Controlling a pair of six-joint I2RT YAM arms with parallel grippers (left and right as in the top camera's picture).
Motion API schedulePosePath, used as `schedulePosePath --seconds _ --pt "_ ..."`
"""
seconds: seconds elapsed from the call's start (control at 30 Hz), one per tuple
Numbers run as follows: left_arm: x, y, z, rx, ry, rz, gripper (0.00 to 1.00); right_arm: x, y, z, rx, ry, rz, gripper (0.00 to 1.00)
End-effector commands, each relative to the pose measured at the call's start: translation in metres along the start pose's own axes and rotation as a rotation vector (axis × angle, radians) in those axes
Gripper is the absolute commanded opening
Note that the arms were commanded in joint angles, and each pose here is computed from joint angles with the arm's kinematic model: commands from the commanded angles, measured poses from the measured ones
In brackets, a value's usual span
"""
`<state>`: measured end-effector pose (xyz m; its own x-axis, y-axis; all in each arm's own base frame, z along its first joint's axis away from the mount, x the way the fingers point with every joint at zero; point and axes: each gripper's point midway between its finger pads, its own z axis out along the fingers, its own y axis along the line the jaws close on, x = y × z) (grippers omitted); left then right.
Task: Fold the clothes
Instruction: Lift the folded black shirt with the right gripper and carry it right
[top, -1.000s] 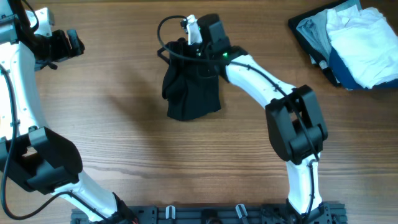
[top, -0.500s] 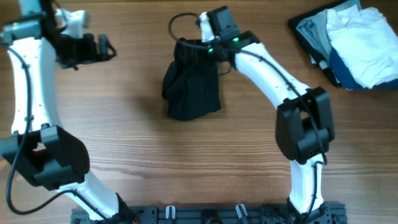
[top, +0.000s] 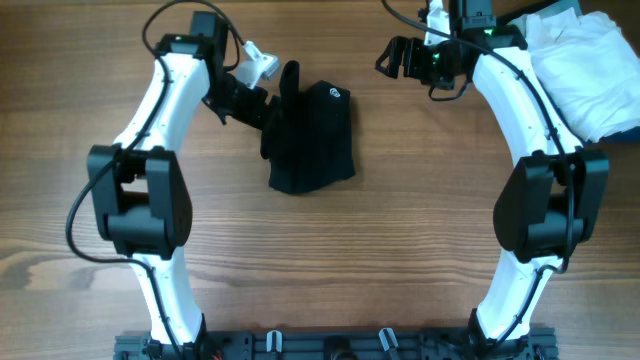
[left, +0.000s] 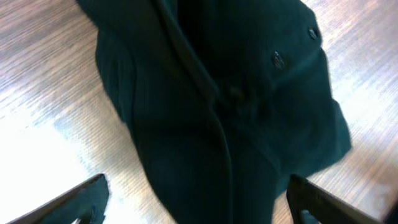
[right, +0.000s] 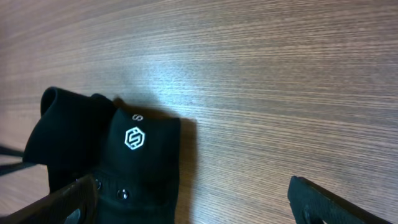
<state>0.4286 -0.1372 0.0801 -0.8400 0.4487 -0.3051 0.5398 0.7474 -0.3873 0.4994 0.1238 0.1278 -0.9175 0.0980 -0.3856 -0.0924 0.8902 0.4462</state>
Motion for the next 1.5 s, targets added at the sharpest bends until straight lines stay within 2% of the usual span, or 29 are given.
schedulePosePath --seconds 0.0,0.13,0.17,0.27,0.3,0.37,0.53,0.6,0.63,0.7,0.77,0.8,0.83,0.87,0.9,0.93,1.0,1.03,1.1,1.17,1.27,1.47 --pt "-0.006 -0.004 0.02 0.017 -0.004 0.026 0.79 -0.009 0.009 -0.013 -0.017 -0.033 -0.047 0.98" --pt "-0.005 0.018 0.031 -0.089 0.018 -0.05 0.57 -0.009 0.009 -0.013 -0.017 -0.033 -0.047 0.95" --pt "-0.004 0.021 0.032 -0.106 0.025 -0.069 0.38 -0.009 0.008 -0.014 -0.016 -0.034 -0.047 0.95" --pt "0.001 0.032 0.03 -0.165 0.044 -0.104 0.07 -0.009 0.008 -0.014 -0.016 -0.034 -0.047 0.95" --pt "0.003 0.04 0.028 -0.213 0.052 -0.144 0.04 -0.009 0.008 -0.014 -0.016 -0.035 -0.047 0.94" --pt "0.011 0.062 0.02 -0.33 0.067 -0.239 0.04 -0.01 0.008 -0.014 -0.017 -0.039 -0.049 0.94" --pt "0.011 0.08 0.012 -0.354 0.021 -0.359 0.04 -0.009 0.008 -0.014 -0.017 -0.034 -0.046 0.93" --pt "0.013 0.095 0.005 -0.422 -0.004 -0.45 0.08 -0.006 0.007 -0.013 -0.014 -0.02 -0.041 0.94" --pt "0.016 0.102 0.001 -0.454 -0.009 -0.487 0.15 -0.003 0.007 -0.013 -0.011 -0.009 -0.036 0.94" --pt "0.018 0.106 -0.001 -0.474 -0.011 -0.516 0.45 0.003 0.005 -0.013 -0.007 0.013 -0.032 0.93" --pt "0.02 0.105 -0.001 -0.473 -0.003 -0.517 0.7 0.011 0.011 -0.011 -0.013 0.042 -0.073 0.93" --pt "0.021 0.105 -0.001 -0.473 0.001 -0.518 0.88 0.015 0.016 -0.009 -0.015 0.057 -0.094 0.92" --pt "0.024 0.105 -0.001 -0.472 0.009 -0.531 1.0 0.023 0.025 -0.006 -0.022 0.081 -0.137 0.89" --pt "0.027 0.107 -0.003 -0.479 0.009 -0.566 1.0 0.028 0.033 -0.003 -0.027 0.094 -0.166 0.84" --pt "0.031 0.111 -0.008 -0.488 0.004 -0.623 1.0 0.033 0.044 0.001 -0.029 0.106 -0.196 0.7" --pt "0.037 0.117 -0.015 -0.491 -0.004 -0.675 1.0 0.038 0.055 0.005 -0.041 0.115 -0.23 0.61" --pt "0.046 0.132 -0.035 -0.5 -0.038 -0.776 1.0 0.045 0.08 0.013 -0.057 0.116 -0.29 0.36" --pt "0.051 0.141 -0.05 -0.502 -0.068 -0.826 1.0 0.048 0.094 0.018 -0.058 0.107 -0.322 0.16" --pt "0.062 0.161 -0.077 -0.496 -0.125 -0.892 1.0 0.053 0.116 0.029 -0.043 0.087 -0.367 0.06" --pt "0.096 0.199 -0.108 -0.52 -0.166 -1.012 1.0 0.075 0.124 0.062 0.066 0.113 -0.444 0.04" --pt "0.114 0.215 -0.121 -0.531 -0.183 -1.069 1.0 0.089 0.112 0.091 0.131 0.154 -0.461 0.04" --pt "0.118 0.217 -0.124 -0.516 -0.19 -1.086 1.0 0.128 0.057 0.161 0.219 0.285 -0.42 0.04"
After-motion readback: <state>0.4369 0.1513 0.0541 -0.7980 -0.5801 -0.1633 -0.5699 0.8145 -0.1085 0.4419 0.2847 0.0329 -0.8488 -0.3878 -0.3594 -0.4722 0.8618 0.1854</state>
